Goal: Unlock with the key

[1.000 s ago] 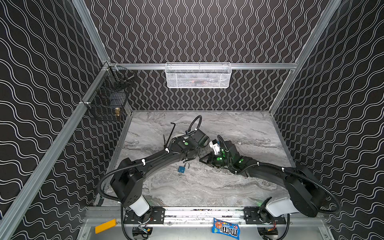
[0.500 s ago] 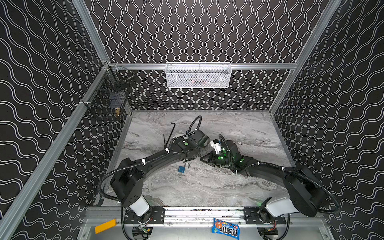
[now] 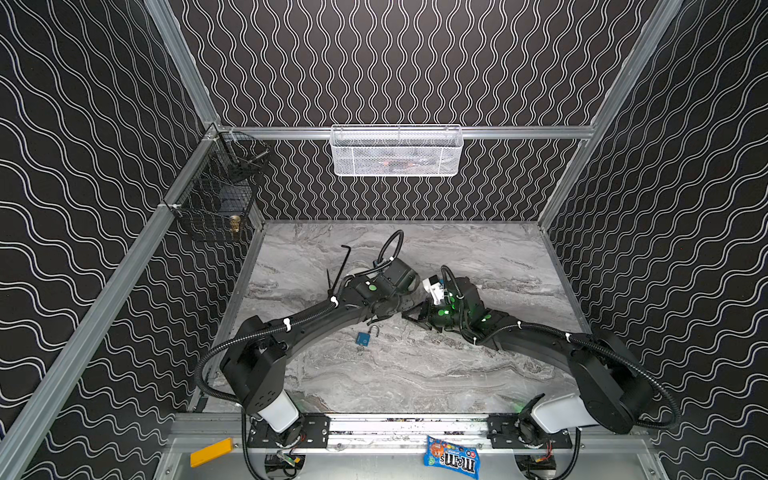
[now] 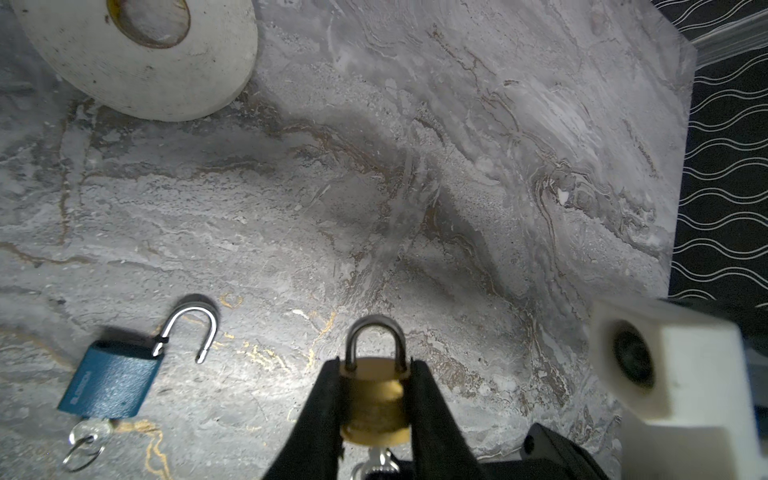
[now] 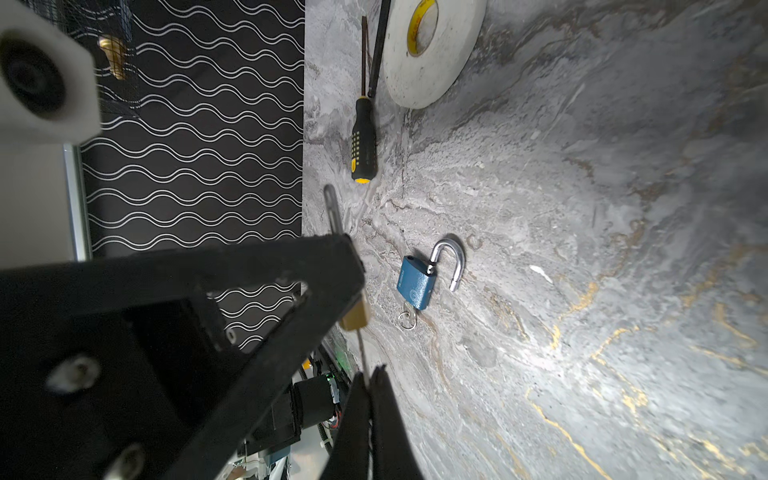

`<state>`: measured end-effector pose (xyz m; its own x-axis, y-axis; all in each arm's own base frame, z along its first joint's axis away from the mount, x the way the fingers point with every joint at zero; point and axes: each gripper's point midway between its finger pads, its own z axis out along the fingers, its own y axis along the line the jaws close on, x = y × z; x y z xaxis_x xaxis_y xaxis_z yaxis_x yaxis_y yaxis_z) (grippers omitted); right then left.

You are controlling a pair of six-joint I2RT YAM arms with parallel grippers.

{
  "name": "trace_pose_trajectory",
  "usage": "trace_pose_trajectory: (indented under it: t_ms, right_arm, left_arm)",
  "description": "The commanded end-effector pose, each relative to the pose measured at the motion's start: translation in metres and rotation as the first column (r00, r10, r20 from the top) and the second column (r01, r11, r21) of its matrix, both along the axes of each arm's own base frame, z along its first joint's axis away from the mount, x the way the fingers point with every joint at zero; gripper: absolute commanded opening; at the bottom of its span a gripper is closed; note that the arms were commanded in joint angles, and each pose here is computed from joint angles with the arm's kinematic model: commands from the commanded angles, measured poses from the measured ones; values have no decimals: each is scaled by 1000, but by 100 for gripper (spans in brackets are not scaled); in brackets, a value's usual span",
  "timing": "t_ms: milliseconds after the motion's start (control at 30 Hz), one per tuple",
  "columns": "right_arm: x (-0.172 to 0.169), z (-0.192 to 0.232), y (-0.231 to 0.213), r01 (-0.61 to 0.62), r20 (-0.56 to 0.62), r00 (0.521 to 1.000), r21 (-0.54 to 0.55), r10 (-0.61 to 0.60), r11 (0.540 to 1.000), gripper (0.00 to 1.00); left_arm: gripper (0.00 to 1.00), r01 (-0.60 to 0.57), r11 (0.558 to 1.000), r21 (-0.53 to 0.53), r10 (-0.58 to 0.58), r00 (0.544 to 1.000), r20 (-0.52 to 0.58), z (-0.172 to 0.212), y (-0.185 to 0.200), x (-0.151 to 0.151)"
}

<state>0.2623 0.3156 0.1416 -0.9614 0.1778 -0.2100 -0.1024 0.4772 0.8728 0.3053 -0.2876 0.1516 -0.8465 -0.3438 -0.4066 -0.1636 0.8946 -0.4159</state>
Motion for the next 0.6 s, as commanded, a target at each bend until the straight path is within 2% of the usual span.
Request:
trace_pose_trajectory:
  t_ms: [0,267,433,567]
  right_arm:
    - [8,15,1,9,62,998,11,-10,1000,0]
    - [14,29,2,15,98,995,19,-17,1000,0]
    - [20,38,-1,22,101,995,62,-28,998,0]
    - [24,42,-4,32,106,994,80,-41,996,0]
  left_arm:
    - [0,3,1000,4,-3,1000,-20,0,5,-8]
    - [0,59,998,-16,-60,997,-42,2,-9,-21]
    - [0,88,996,4,-88,995,-53,1,-12,-30]
    - [0,108,993,-49,-111,991,-68,2,-18,-36]
